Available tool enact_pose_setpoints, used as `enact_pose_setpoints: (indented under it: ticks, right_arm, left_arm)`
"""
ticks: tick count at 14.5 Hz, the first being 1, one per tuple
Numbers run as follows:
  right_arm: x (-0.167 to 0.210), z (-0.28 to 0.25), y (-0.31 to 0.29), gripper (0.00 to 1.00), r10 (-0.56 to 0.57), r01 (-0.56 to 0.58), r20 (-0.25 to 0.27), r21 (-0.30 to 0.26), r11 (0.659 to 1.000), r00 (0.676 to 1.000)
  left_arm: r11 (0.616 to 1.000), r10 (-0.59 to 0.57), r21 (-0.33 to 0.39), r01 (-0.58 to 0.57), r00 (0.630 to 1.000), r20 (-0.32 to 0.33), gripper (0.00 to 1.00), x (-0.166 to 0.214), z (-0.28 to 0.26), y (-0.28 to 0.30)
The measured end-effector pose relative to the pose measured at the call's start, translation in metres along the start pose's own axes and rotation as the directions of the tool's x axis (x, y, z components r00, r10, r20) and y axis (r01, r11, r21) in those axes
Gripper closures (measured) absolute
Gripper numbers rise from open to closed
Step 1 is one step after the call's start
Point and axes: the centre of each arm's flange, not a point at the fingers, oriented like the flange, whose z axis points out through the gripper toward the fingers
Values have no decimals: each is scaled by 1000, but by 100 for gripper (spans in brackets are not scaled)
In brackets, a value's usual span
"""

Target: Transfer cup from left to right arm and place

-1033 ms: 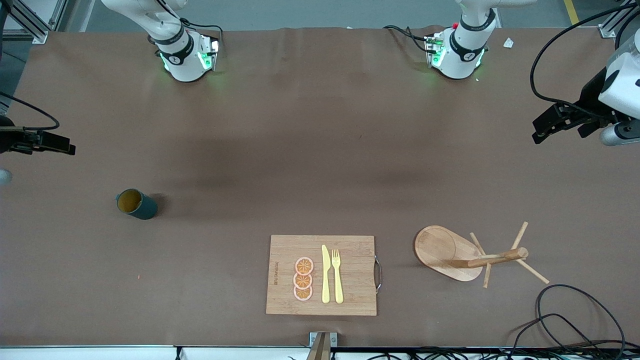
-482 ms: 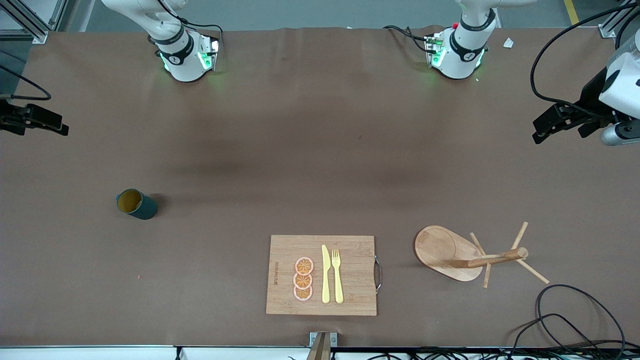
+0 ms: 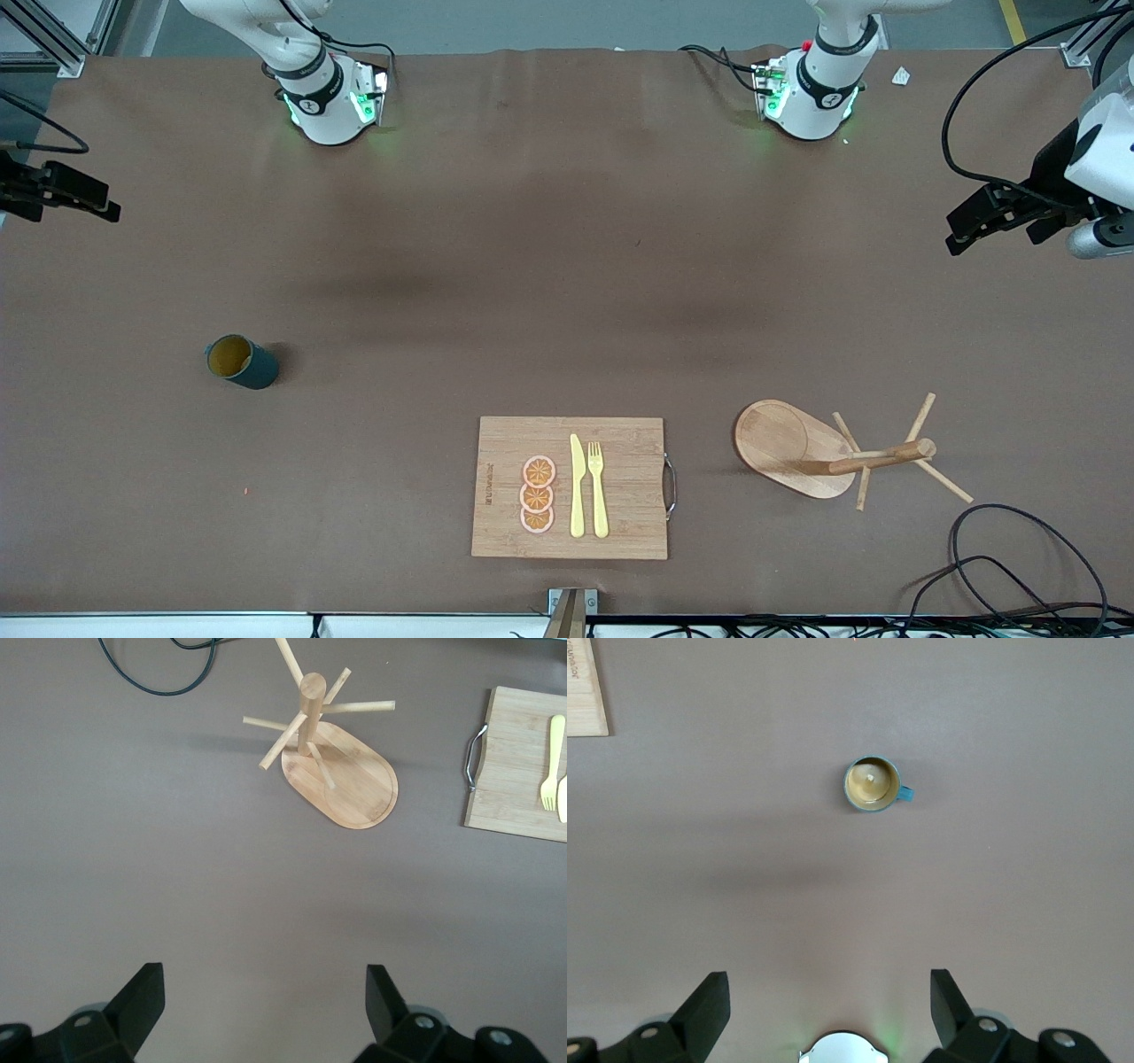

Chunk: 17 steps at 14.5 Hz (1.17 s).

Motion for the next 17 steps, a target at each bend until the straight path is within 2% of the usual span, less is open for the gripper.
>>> enact_pose_setpoints:
  ticks: [4,11,17]
  right_arm:
    - [-19,-12,-3,0,-7,7,-24,2,1000,1000]
    - [-20,-13,-18,0,-35,35,-30,0,999,999]
    - [-30,-26,-31,0,-59,59,-62,-3,998,996]
  left_arm:
    - [1000,27,7,-27,1000,-5,0,0,-1,-1]
    - [1000,27,7,-27,1000,-6,0,0,-2,-1]
    - [999,51,7,-51,999,-1,0,0,-1,4]
